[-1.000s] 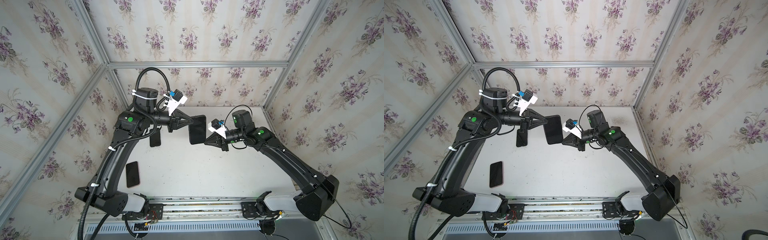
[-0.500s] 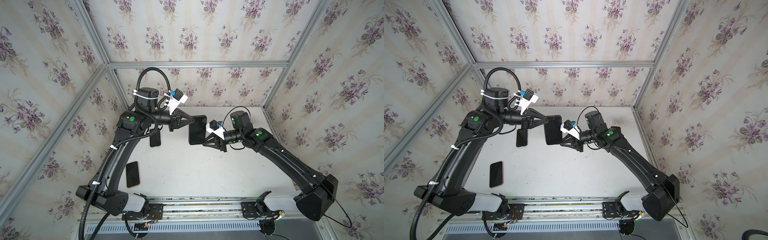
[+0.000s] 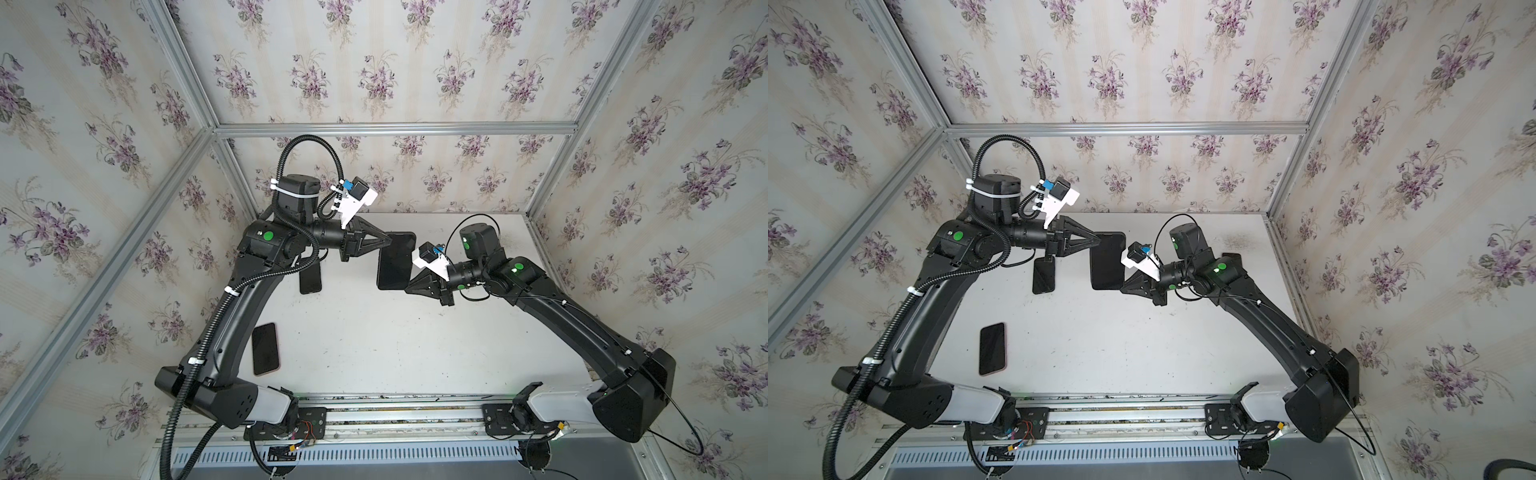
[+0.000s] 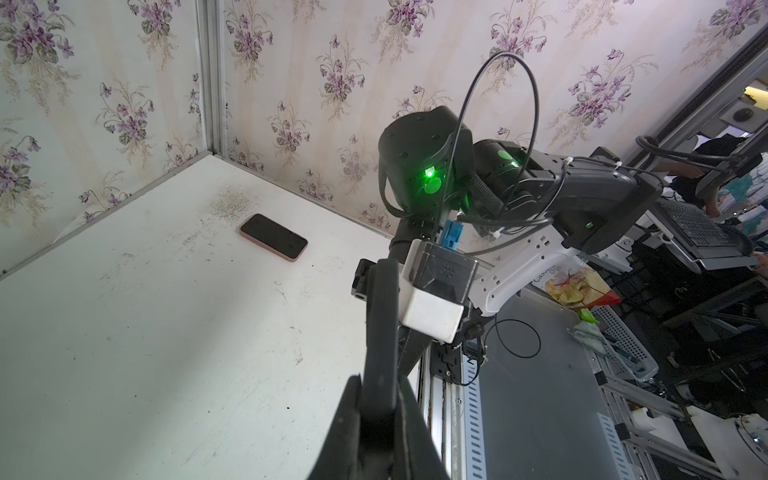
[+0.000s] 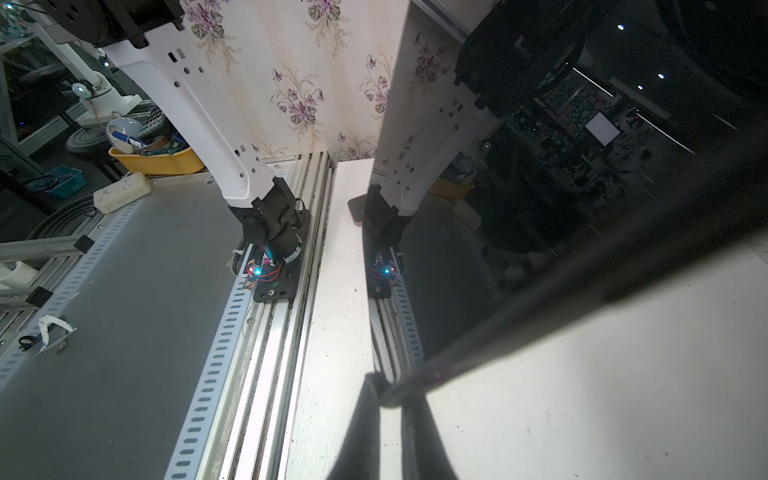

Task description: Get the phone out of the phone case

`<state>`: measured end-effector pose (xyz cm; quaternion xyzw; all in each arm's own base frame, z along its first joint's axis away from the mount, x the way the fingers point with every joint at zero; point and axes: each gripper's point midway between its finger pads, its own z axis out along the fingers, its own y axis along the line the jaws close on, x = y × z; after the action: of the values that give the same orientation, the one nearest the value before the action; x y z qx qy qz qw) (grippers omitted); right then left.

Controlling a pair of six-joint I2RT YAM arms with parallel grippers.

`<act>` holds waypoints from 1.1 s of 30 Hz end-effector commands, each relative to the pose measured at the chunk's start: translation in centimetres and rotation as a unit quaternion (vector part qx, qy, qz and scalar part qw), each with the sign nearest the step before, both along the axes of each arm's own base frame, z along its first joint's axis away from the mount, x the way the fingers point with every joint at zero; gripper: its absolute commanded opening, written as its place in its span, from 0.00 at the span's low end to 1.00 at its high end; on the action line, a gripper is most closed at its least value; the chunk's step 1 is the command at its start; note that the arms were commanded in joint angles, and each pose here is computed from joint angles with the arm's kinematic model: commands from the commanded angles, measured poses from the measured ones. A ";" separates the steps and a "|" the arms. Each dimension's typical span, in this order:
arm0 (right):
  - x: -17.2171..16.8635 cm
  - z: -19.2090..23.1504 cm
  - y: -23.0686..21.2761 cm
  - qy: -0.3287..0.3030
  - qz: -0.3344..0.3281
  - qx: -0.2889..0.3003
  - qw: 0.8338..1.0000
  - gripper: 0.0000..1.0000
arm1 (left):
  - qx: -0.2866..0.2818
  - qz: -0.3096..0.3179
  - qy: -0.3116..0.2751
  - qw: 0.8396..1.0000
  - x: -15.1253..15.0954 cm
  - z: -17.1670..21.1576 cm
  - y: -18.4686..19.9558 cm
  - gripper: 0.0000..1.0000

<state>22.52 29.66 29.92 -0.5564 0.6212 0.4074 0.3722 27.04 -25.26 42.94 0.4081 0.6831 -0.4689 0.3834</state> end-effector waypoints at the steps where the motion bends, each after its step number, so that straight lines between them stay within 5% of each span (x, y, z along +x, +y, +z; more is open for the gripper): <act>1: 0.4 2.1 0.8 -0.062 0.016 0.038 0.997 0.00 | -0.010 0.006 0.012 1.000 0.8 0.0 -0.4 0.00; 19: 3.9 4.4 1.0 -0.209 -0.045 0.052 0.975 0.00 | -0.030 0.021 0.168 0.985 4.5 -2.6 -2.2 0.00; 29: 4.5 3.7 0.6 -0.192 -0.083 0.068 0.975 0.01 | -0.063 0.036 0.186 0.980 5.3 -1.1 -1.7 0.00; 33: 4.9 2.9 -0.7 -0.178 -0.137 0.069 0.972 0.11 | -0.105 0.067 0.208 0.970 6.8 0.9 -0.3 0.00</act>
<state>26.49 29.41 30.87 -0.5413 0.5865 0.2981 0.5236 33.01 -25.98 41.14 0.2378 0.7409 -0.5597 0.2851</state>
